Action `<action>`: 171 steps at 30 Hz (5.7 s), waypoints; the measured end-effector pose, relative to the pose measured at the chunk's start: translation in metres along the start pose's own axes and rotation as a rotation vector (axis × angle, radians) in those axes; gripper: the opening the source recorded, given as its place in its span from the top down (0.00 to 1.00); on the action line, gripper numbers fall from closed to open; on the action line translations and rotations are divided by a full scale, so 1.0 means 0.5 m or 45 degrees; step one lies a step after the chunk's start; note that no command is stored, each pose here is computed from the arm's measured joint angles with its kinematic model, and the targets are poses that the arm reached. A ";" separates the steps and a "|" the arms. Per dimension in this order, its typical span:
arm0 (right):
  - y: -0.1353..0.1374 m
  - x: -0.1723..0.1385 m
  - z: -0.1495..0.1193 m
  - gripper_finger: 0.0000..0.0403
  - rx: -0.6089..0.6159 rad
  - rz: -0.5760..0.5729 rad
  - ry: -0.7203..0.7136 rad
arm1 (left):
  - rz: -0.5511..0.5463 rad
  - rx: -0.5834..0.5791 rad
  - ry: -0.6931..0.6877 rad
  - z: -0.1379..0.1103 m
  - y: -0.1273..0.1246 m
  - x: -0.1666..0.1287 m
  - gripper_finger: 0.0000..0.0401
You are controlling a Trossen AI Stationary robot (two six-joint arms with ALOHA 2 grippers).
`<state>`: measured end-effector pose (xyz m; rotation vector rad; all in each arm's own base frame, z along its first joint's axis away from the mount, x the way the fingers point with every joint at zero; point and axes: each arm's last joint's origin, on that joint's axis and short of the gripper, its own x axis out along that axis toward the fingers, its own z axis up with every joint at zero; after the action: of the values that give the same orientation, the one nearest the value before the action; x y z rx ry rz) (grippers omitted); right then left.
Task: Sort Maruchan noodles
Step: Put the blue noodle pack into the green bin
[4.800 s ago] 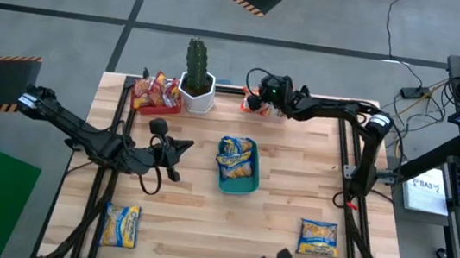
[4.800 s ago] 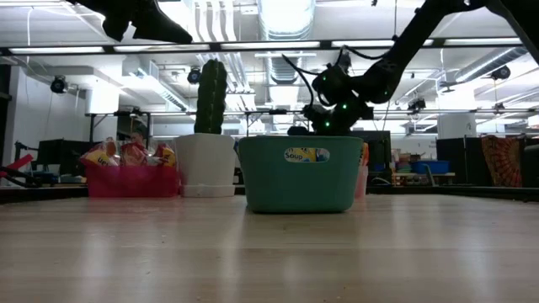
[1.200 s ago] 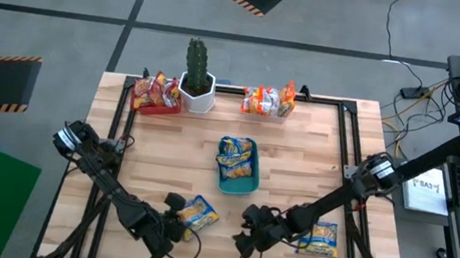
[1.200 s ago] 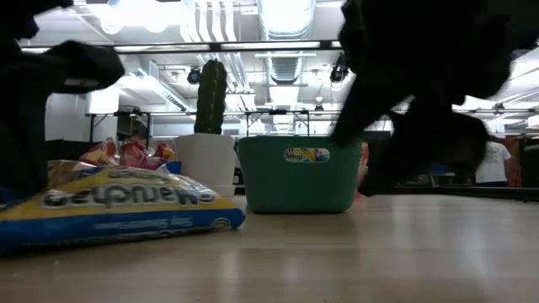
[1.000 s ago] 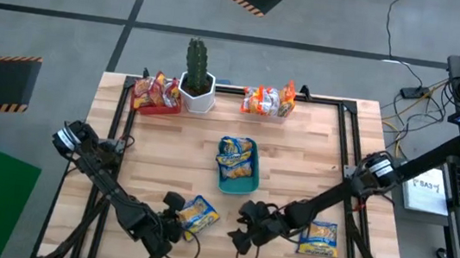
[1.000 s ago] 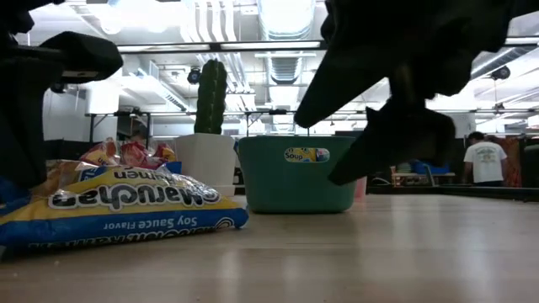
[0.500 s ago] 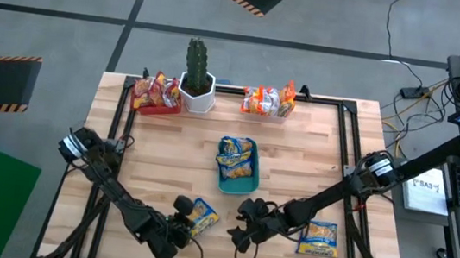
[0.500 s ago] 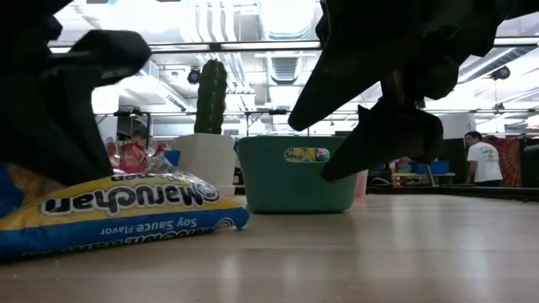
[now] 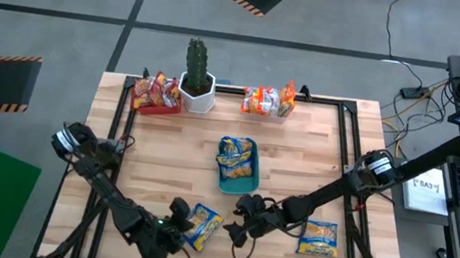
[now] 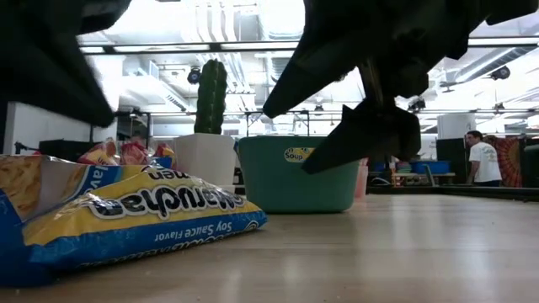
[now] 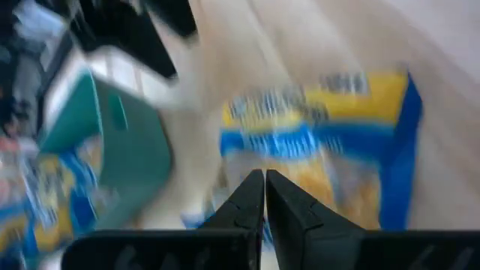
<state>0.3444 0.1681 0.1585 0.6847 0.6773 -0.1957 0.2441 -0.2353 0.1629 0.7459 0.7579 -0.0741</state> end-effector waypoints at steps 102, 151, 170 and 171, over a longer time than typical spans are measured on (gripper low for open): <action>0.047 -0.176 0.240 0.92 -0.904 -0.046 -0.242 | 0.101 -0.354 -0.638 -0.078 0.152 -0.162 1.00; -0.119 -0.063 0.256 0.82 -1.241 -0.298 0.235 | 0.300 -0.347 -0.525 -0.089 0.237 -0.101 1.00; -0.043 -0.152 0.327 0.42 -0.803 -0.325 0.350 | 0.294 -0.378 -0.530 -0.089 0.237 -0.102 1.00; -0.035 -0.161 0.331 0.42 -0.698 -0.285 0.374 | 0.292 -0.383 -0.530 -0.089 0.237 -0.102 1.00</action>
<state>0.3604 0.0447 0.2953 0.1077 1.0391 -0.1067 0.2179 -0.1286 0.2437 0.5016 0.2739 0.0899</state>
